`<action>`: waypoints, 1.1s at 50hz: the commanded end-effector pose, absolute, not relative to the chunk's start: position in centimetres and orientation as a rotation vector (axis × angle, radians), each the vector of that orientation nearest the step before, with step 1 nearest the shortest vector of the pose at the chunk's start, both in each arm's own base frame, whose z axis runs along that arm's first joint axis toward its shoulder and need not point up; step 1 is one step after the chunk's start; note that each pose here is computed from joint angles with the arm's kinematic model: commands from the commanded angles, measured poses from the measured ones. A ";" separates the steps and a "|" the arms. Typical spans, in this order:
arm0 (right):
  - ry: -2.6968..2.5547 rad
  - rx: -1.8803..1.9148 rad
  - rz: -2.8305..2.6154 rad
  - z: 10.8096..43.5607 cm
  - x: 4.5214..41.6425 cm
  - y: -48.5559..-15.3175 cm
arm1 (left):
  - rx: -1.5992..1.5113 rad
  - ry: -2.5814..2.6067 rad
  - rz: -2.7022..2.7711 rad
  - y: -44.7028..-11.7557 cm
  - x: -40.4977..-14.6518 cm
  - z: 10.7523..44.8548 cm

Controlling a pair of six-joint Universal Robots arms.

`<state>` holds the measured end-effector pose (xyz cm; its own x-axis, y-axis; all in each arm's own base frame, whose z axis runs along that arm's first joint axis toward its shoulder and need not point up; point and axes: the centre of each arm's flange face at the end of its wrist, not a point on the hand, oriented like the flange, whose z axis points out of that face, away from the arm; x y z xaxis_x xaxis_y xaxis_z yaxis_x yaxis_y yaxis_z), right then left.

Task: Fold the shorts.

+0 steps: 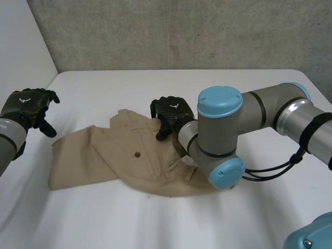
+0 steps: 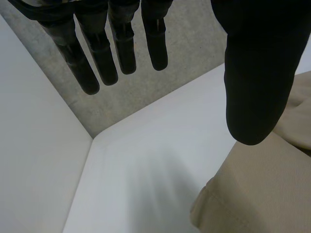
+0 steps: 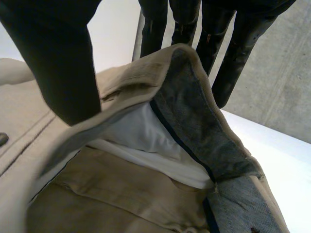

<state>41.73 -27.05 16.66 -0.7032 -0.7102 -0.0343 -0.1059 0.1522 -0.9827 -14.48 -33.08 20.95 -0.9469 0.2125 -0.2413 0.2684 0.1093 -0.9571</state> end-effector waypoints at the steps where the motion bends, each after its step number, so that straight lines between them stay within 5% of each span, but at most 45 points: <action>1: 1.954 -0.748 -1.648 20.1 40.6 -26.8 | 0.541 2.323 -2.029 -33.2 -14.6 20.8; 11: 1.838 -1.255 -1.992 27.3 36.6 -22.4 | 0.613 2.342 -2.057 -32.7 -15.6 20.8; 26: 1.862 -1.363 -1.985 28.1 33.0 -18.8 | 0.872 2.458 -2.085 -30.6 -18.7 19.4; 38: 1.877 -1.404 -1.946 27.4 31.8 -17.2 | 1.037 2.504 -1.992 -32.0 -19.4 16.5; 50: 1.885 -1.424 -2.005 27.5 31.6 -18.9 | 1.252 2.421 -1.885 -33.8 -21.1 15.3; 55: 1.773 -1.426 -2.264 29.4 33.4 -23.3 | 1.239 2.178 -2.168 -35.8 -24.9 20.7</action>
